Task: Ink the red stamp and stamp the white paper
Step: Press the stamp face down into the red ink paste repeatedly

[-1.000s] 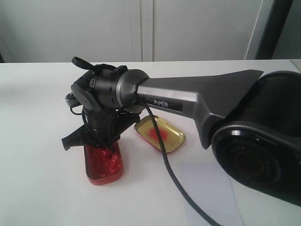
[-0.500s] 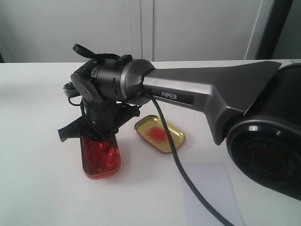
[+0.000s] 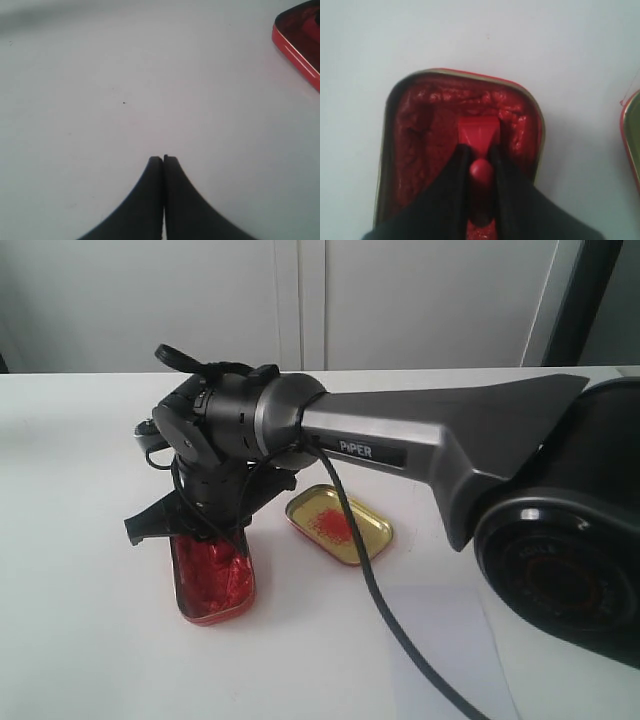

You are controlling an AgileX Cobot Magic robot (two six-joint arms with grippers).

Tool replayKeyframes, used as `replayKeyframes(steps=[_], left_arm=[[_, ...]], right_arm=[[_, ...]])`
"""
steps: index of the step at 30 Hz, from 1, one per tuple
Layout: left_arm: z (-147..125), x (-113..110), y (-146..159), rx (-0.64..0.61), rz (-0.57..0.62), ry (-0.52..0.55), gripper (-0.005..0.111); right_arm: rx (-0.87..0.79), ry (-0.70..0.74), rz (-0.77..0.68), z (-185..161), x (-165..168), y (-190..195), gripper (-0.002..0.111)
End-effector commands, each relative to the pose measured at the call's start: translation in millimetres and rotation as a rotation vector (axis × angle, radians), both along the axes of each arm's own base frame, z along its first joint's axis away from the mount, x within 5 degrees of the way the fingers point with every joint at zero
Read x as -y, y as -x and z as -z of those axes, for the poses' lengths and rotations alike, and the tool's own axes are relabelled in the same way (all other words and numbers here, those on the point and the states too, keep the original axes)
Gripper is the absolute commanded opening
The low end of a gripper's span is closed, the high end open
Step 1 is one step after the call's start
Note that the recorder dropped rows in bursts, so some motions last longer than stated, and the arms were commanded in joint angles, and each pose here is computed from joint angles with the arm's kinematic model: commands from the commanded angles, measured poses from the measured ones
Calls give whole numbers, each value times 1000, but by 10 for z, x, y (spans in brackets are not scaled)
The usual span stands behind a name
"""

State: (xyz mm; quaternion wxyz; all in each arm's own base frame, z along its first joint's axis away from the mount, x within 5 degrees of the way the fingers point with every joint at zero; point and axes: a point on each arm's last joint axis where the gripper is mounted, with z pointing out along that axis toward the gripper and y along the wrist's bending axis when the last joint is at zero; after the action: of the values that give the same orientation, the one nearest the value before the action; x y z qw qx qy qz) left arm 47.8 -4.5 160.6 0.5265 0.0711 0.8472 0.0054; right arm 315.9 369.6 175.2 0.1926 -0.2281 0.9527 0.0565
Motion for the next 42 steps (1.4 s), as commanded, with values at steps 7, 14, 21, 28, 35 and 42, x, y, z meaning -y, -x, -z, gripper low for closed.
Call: replayKeyframes(steps=[7,14,21,28,35,42], left_arm=[[42,-2,8,-20,-1,-5,0],[42,-2,8,-20,-1,-5,0],[42,-2,8,-20,-1,-5,0],[42,-2,8,-20,-1,-5,0],[42,-2,8,-20,-1,-5,0],[42,-2,8,-20,-1,-5,0]], right_arm=[[30,-11,-5,14,-5,-40,0],[32,-14,-6,3,-5,-40,0],[23,-18,7,-40,6,-26,0],[12,1,8,53,2,-33,0],[42,-26,3,-94,9,-33,0],[51,-32,3,-158,17,-29,0]])
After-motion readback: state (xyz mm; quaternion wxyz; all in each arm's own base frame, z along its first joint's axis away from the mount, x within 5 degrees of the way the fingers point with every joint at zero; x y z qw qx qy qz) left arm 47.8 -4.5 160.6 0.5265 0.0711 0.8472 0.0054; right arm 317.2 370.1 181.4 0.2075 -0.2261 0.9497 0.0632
